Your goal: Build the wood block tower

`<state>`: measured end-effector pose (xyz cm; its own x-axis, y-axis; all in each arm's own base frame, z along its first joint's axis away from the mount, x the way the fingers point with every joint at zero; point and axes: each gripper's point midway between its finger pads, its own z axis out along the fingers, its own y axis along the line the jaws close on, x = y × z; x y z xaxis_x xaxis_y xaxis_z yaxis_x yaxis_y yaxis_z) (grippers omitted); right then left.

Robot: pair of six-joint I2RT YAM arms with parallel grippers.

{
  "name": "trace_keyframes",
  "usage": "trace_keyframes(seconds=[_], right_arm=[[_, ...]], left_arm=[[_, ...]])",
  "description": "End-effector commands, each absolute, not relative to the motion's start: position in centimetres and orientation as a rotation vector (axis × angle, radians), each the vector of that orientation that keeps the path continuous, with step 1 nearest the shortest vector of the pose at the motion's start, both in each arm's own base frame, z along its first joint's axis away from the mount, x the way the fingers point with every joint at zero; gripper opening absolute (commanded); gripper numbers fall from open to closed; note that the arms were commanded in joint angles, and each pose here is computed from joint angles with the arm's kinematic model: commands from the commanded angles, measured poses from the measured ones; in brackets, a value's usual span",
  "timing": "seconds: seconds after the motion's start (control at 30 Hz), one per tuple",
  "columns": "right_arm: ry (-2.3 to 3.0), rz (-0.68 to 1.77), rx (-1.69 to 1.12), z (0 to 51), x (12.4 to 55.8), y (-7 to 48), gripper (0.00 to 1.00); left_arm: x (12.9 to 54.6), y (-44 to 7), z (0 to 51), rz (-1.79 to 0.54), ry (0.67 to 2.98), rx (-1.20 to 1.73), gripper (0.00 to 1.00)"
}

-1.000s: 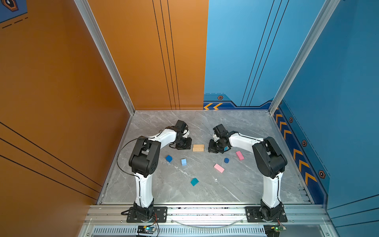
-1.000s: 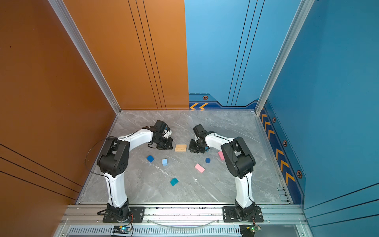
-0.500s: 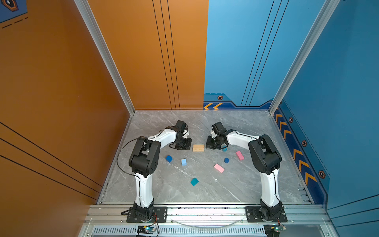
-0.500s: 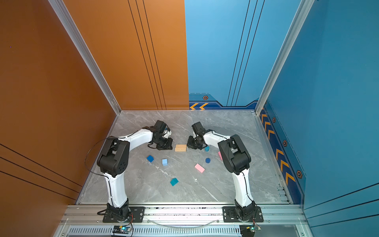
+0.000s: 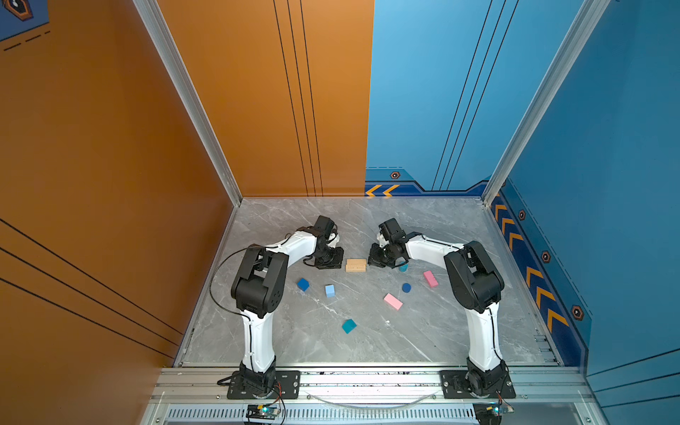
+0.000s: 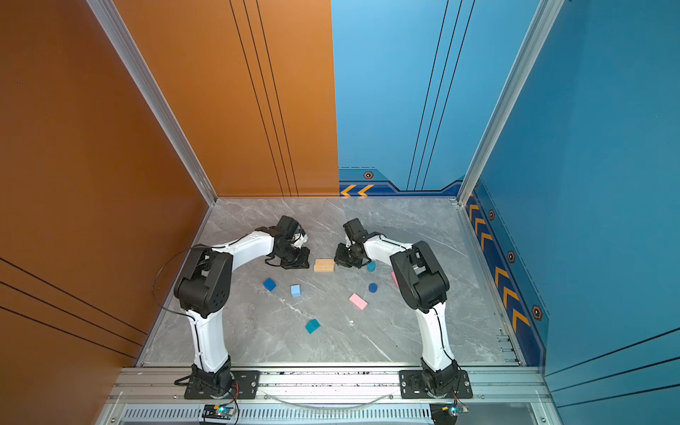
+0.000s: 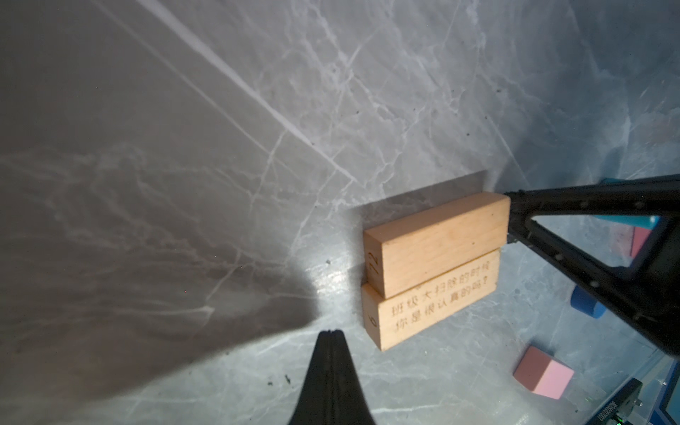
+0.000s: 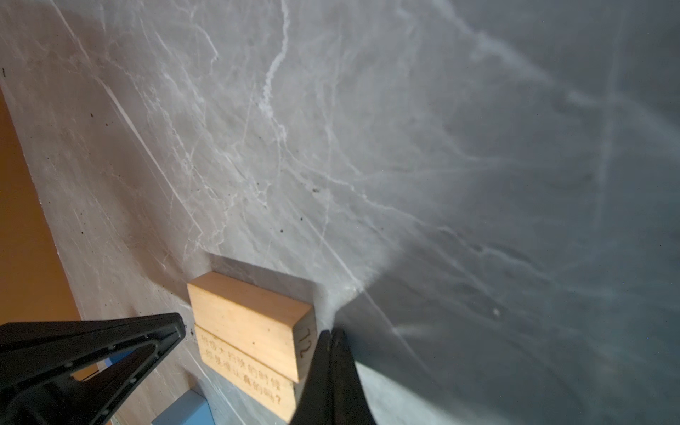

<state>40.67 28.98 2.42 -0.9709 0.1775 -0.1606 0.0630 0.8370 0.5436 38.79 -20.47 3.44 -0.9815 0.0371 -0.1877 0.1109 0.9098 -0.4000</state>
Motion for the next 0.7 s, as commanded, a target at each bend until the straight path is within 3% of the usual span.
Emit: trace_keyframes(seconds=[0.0, 0.67], right_arm=[[2.869, 0.791, 0.210, 0.53, 39.81, 29.10, 0.00], [2.884, 0.794, 0.211, -0.01, 39.48, 29.58, 0.00]], left_arm=[[38.04, -19.48, 3.16, -0.582, 2.927, 0.106, 0.00], [38.10, -19.43, 3.25, -0.583, 2.924, 0.105, 0.00]])
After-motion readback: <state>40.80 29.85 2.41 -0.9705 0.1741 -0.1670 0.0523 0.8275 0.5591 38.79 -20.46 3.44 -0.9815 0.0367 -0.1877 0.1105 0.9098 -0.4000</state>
